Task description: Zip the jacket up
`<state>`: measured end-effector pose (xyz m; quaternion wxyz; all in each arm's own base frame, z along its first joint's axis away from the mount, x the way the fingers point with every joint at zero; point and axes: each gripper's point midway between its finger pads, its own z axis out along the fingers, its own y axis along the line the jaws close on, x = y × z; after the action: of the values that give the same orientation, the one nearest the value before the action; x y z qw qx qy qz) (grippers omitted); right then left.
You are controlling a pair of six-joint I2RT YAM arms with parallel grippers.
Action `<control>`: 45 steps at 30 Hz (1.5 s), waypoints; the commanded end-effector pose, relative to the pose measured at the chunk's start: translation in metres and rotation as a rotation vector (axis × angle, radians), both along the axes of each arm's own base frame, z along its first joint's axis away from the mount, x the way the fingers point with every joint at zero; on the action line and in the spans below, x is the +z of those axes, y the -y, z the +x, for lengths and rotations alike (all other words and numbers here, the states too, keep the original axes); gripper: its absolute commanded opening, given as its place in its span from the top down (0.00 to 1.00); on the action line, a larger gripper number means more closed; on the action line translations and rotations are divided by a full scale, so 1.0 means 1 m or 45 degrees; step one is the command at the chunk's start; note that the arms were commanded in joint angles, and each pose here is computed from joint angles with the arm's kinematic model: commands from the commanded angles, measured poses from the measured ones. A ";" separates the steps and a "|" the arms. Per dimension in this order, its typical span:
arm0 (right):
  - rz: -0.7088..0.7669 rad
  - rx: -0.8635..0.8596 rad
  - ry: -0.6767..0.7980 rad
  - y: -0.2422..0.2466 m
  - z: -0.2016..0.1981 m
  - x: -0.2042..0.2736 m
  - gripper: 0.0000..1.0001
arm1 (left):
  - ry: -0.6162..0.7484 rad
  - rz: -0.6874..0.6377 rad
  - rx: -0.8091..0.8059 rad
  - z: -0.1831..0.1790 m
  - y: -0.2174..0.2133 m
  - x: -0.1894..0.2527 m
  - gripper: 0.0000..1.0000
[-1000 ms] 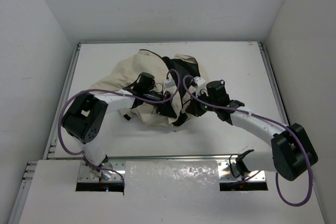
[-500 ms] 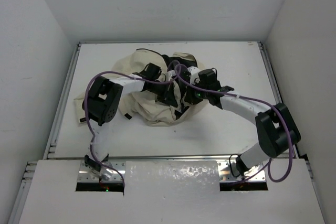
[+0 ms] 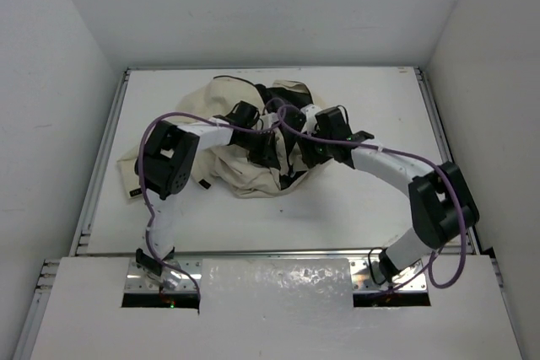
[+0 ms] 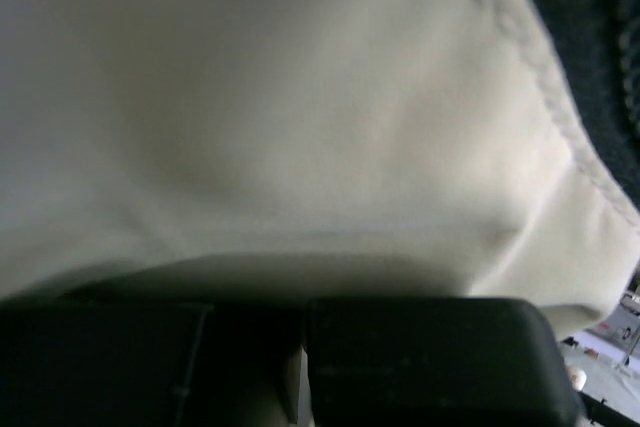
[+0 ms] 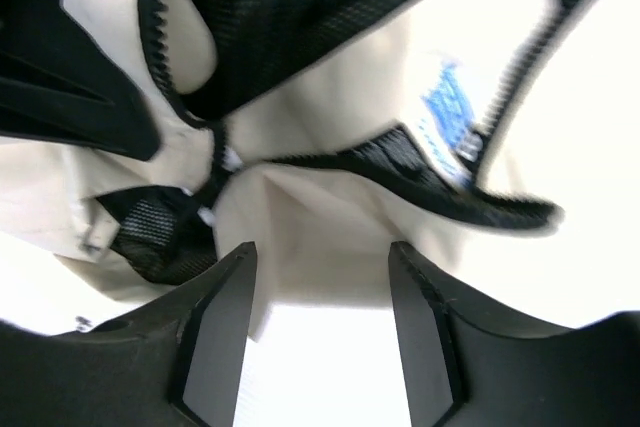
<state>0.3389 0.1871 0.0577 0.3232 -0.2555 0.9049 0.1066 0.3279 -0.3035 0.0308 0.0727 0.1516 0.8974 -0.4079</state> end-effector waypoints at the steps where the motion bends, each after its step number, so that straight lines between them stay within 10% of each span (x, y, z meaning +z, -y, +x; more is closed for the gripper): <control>1: -0.036 -0.121 0.242 0.011 0.018 0.067 0.43 | 0.067 -0.013 0.063 0.008 -0.001 0.020 1.00; 6: -0.035 -0.221 0.461 -0.023 -0.013 0.103 0.44 | 0.023 -0.024 0.080 -0.001 0.004 0.022 1.00; 13: 0.244 -0.289 0.234 -0.082 -0.052 0.055 0.78 | 0.036 -0.029 0.109 0.008 0.008 0.026 1.00; 45: 0.014 -0.318 0.047 -0.083 -0.037 -0.051 0.74 | 0.030 -0.029 0.027 -0.004 0.002 0.008 1.00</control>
<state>0.2842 0.2535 -0.0066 0.3266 -0.1316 0.9347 0.0481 0.3242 -0.3042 0.0332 0.0798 0.1340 0.9003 -0.4065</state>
